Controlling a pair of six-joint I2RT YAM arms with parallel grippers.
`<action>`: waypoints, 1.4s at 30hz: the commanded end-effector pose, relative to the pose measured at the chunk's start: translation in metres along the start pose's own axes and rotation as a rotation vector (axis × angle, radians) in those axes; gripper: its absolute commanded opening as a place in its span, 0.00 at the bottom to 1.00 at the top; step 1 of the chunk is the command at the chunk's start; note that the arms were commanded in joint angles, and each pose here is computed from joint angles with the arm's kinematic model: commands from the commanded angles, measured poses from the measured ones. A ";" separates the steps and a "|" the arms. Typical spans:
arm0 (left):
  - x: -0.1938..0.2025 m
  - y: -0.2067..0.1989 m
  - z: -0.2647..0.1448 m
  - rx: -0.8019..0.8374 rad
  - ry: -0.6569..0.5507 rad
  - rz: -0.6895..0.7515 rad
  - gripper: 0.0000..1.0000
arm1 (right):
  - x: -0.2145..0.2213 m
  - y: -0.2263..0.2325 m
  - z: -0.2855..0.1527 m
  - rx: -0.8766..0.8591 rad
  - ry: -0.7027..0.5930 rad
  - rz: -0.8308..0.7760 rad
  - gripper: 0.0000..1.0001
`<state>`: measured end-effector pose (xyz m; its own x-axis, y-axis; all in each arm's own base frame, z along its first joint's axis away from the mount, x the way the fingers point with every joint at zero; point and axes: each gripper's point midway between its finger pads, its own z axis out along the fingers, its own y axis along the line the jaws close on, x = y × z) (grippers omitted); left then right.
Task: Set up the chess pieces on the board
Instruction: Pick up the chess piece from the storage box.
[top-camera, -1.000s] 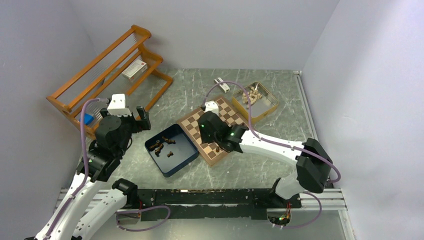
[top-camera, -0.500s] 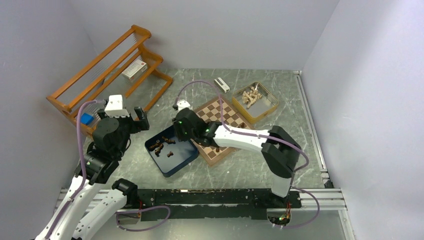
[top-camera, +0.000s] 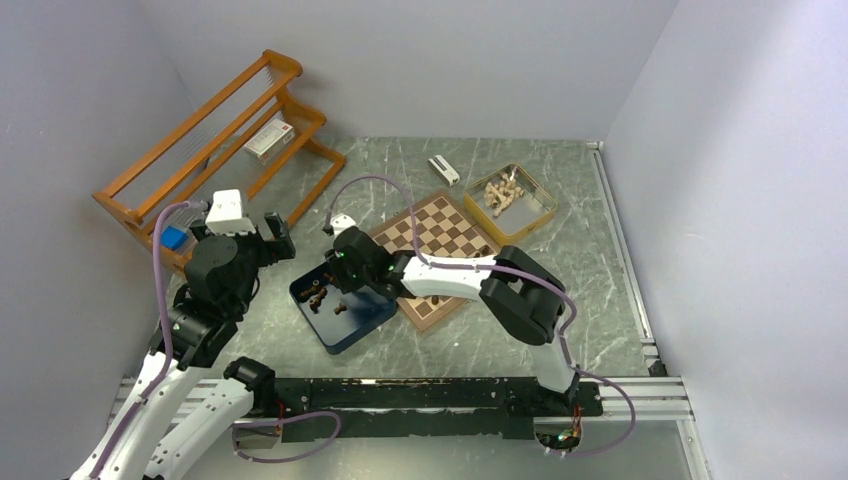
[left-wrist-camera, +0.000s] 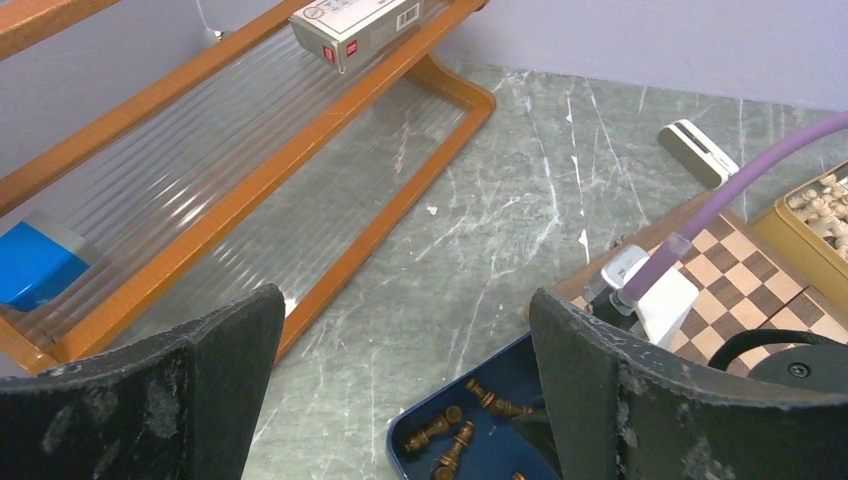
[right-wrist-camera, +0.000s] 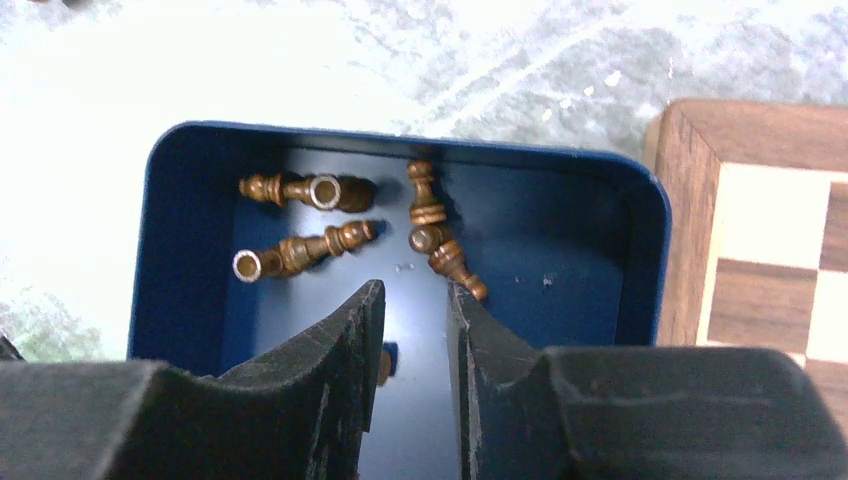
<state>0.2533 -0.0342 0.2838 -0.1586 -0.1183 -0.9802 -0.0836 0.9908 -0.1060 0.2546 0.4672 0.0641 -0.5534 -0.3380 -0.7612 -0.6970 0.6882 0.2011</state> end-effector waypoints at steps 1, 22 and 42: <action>-0.016 0.006 -0.006 -0.028 -0.040 -0.029 0.97 | -0.018 0.010 0.011 -0.019 -0.043 -0.022 0.34; -0.017 0.005 -0.007 -0.018 -0.045 -0.031 0.96 | -0.006 0.001 0.036 0.049 0.001 -0.059 0.32; -0.016 0.004 -0.007 -0.009 -0.045 -0.029 0.97 | -0.005 -0.003 0.036 0.073 0.003 -0.066 0.17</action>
<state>0.2510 -0.0303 0.2860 -0.1476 -0.1242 -0.9812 -0.0993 0.9889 -0.1102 0.2712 0.4874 0.0348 -0.5285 -0.4001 -0.7487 -0.7024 0.7014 0.1209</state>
